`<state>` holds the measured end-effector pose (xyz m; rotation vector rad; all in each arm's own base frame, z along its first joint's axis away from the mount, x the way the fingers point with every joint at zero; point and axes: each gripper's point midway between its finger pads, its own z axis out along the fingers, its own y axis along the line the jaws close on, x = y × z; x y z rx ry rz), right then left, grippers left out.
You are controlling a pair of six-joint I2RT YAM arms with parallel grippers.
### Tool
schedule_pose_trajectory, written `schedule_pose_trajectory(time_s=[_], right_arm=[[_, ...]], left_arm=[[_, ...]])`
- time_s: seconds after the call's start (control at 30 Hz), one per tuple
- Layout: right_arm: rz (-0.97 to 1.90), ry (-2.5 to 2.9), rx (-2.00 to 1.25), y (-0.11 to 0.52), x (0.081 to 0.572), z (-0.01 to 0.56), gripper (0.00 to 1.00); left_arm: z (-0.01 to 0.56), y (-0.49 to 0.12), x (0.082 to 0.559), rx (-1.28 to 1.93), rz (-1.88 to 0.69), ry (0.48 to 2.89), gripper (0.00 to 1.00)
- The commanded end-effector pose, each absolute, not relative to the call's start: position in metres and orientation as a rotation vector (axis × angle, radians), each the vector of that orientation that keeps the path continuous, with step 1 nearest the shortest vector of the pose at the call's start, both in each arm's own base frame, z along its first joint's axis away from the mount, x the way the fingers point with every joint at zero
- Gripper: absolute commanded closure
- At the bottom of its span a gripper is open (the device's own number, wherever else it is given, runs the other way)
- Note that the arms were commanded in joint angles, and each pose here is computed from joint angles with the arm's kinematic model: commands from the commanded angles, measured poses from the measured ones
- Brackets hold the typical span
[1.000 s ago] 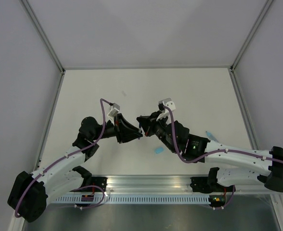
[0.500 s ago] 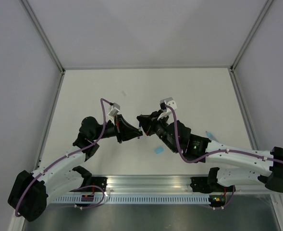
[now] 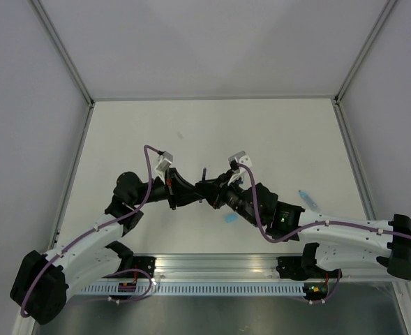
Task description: Insert the pens into the pen caps
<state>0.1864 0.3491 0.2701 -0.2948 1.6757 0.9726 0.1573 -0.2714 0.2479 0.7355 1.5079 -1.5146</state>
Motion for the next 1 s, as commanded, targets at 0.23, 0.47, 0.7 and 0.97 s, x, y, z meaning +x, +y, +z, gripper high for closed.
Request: schedule_pose_trajectory(time_s=[0.23, 0.47, 0.7, 0.97], right_arm=[[0.982, 1.608, -0.239, 0.339, 0.194, 0.289, 1.00], [0.677, 1.673, 0.007, 0.252, 0.252, 0.328, 1.00], [0.604, 1.741, -0.029, 0.211, 0.237, 0.296, 1.00], [0.724, 1.719, -0.118, 0.212, 0.213, 0.287, 1.00]], left_arm=[[0.263, -0.272, 0.152, 0.759, -1.541, 1.446, 0.48], [0.268, -0.262, 0.210, 0.435, -1.308, 1.654, 0.06], [0.216, -0.193, 0.342, -0.327, -0.757, 2.191, 0.09], [0.178, -0.148, 0.467, -0.590, -0.374, 2.330, 0.20]])
